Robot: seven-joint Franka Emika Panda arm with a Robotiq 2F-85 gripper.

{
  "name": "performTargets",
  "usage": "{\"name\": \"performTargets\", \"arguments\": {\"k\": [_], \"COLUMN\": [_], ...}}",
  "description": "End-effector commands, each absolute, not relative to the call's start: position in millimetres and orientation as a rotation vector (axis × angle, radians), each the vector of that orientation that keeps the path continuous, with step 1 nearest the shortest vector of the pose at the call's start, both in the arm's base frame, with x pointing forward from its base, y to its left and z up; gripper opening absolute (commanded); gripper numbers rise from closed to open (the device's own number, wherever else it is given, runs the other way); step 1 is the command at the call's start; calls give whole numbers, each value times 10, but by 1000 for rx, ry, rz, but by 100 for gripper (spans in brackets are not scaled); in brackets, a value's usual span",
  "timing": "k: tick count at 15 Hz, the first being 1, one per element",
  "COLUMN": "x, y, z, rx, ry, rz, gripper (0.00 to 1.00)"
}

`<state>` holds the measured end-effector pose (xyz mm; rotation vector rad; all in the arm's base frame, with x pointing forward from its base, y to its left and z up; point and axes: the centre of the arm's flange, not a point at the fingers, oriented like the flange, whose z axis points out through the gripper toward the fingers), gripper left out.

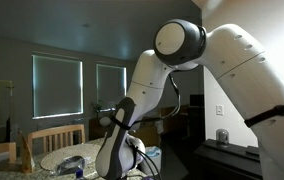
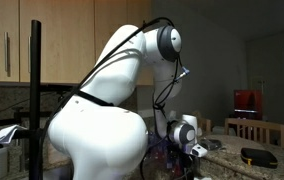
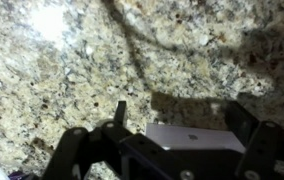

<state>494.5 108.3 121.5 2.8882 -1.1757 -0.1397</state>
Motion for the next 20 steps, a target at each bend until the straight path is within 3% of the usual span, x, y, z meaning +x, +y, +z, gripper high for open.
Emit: {"name": "performTargets", "arguments": {"k": [1, 14, 20], "x": [4947, 5372, 5547], "y": [1112, 1383, 1563], "z": [1248, 1072, 1149], "rx": [2891, 2761, 2866], "ry": [-1126, -1462, -1372], "rz": [-198, -253, -30], "gripper": [100, 100, 100]}}
